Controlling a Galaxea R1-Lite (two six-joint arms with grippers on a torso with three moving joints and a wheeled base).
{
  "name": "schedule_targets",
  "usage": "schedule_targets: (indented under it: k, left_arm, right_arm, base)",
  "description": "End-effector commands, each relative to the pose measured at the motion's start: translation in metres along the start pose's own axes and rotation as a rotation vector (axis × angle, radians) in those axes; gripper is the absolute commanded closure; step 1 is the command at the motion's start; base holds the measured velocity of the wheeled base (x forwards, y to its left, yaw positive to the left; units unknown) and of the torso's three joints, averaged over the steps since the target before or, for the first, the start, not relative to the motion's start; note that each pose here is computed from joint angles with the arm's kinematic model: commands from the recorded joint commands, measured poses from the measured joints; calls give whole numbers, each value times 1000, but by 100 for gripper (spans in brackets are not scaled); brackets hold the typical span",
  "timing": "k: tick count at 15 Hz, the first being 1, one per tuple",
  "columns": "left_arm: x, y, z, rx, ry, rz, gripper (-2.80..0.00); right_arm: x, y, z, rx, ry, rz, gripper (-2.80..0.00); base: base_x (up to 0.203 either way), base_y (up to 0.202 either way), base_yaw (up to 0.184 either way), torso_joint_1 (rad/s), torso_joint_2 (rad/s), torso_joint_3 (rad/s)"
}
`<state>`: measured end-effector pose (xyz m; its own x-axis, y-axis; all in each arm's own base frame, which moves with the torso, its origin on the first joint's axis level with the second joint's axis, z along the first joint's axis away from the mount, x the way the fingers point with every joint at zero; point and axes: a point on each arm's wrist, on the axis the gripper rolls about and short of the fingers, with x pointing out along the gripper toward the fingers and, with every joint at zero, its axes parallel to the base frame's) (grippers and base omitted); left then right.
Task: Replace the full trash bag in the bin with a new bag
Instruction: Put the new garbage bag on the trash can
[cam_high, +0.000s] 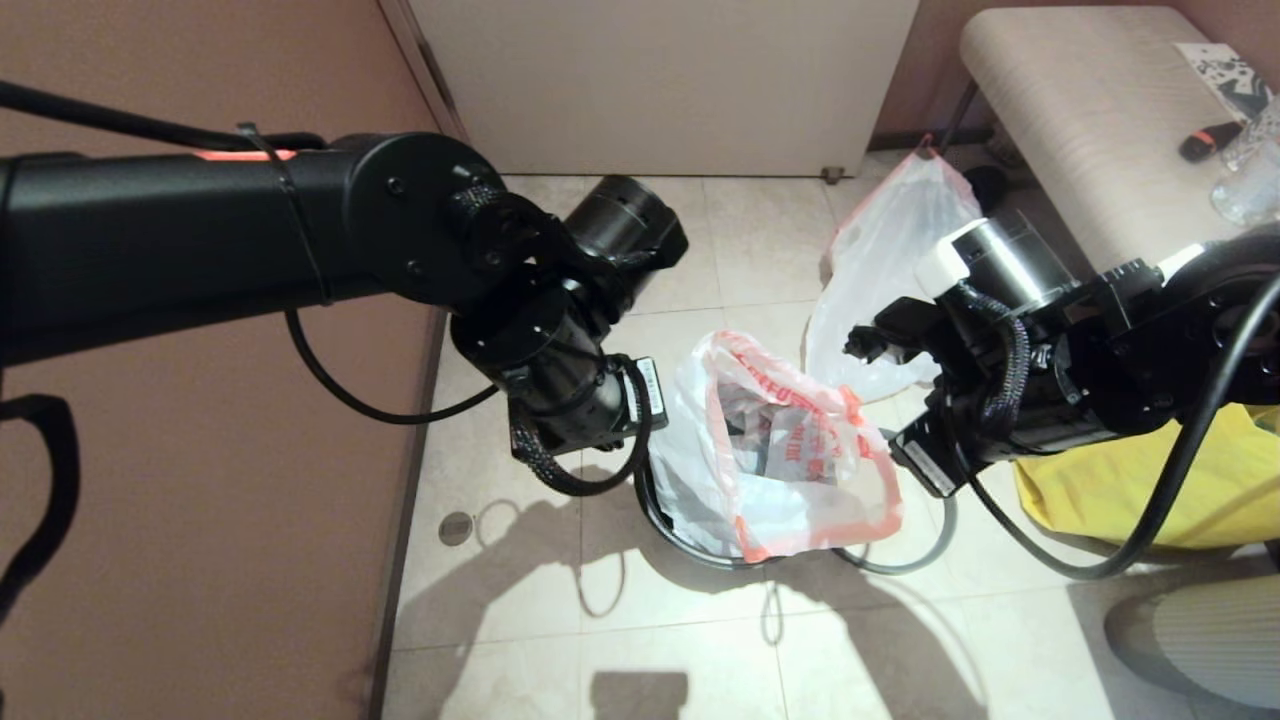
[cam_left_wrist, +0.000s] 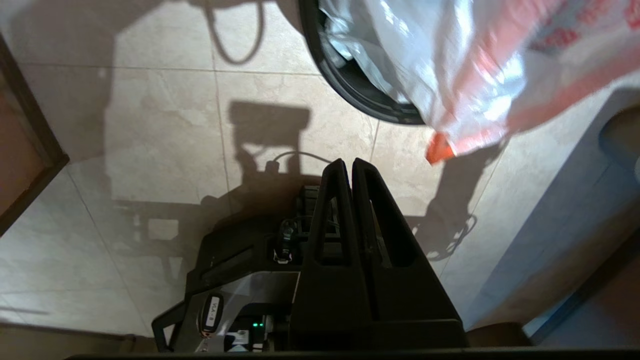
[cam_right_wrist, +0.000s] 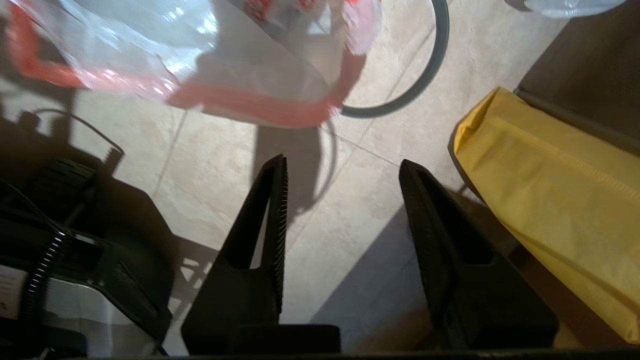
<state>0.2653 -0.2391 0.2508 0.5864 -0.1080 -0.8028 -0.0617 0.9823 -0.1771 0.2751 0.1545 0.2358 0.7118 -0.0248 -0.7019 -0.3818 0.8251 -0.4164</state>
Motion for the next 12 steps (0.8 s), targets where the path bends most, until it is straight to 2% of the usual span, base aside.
schedule_targets:
  k: [1,3,5,7,10,11,12]
  left_arm:
    - [8,-15,-12,44,23,0,0]
    - [16,-26,-16,105,-2,-11,0]
    - [21,-32,-16,122,-20,-33,0]
    - [14,-36,-20,134,-25,-51,0]
    - [14,-39,-21,152,-27,-67,0]
    - [15,-43,-21,151,-36,-91,0]
    - [17,-46,-23,154,-23,-115,0]
  right_arm:
    - [12,-7,-5,-20,51,-15,0]
    - [26,-13,-12,-63,92,4,0]
    - [48,-21,-12,-43,95,95,0]
    - [59,-32,-10,-17,77,133,0]
    - [62,-30,-20,-71,114,159,0]
    - [66,-28,-25,-111,132,172,0]
    - [71,-27,-26,-117,143,184,0]
  base:
    - [0,0,0,0,0,0]
    - [0,0,0,0,0,0]
    - [0,0,0,0,0,0]
    - [0,0,0,0,0,0]
    - [0,0,0,0,0,0]
    - [0,0,0,0,0,0]
    - [0,0,0,0,0,0]
